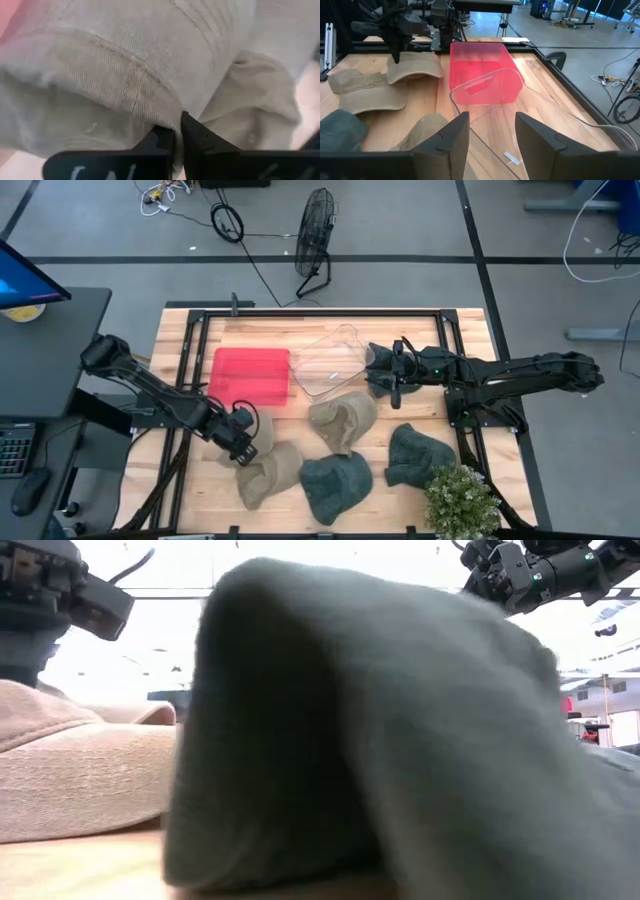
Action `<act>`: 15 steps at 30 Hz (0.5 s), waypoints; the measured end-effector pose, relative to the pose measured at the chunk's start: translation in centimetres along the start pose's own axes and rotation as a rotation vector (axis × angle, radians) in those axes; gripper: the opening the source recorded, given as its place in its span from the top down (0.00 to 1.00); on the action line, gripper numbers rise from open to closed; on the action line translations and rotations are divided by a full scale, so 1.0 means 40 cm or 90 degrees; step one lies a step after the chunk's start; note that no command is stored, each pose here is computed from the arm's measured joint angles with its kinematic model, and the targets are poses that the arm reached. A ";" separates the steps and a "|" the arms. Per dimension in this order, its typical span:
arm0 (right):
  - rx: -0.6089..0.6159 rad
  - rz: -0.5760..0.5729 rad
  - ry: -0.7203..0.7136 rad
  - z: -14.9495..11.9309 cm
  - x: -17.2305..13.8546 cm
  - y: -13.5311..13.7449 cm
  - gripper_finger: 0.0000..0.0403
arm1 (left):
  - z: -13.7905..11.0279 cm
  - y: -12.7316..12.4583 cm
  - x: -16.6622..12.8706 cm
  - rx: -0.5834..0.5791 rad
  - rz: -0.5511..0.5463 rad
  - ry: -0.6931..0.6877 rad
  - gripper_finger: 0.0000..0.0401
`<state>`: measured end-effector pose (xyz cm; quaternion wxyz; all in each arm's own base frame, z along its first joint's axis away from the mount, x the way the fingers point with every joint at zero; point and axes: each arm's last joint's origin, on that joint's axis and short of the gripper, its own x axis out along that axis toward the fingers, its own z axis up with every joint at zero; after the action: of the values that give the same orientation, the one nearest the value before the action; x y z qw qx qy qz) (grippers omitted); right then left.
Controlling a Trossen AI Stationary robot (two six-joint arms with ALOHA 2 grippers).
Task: Pick & Place hat
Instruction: Put the top left brown cap into the red bin
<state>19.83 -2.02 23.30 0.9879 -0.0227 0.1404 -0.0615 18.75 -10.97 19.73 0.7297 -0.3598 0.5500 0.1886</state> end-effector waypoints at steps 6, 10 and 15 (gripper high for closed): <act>0.012 0.000 0.000 0.000 0.000 0.000 0.59 | 0.021 -0.030 -0.088 0.033 0.045 -0.059 0.98; 0.013 0.000 0.000 0.000 0.000 0.000 0.59 | 0.035 -0.030 -0.169 0.049 0.136 -0.119 0.97; 0.013 0.000 0.000 0.000 0.000 0.000 0.59 | 0.066 -0.011 -0.237 0.029 0.230 -0.178 0.97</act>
<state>19.83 -2.02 23.31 0.9881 -0.0129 0.1395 -0.0629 17.74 -8.17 29.13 0.7610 -0.2093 0.5032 0.3520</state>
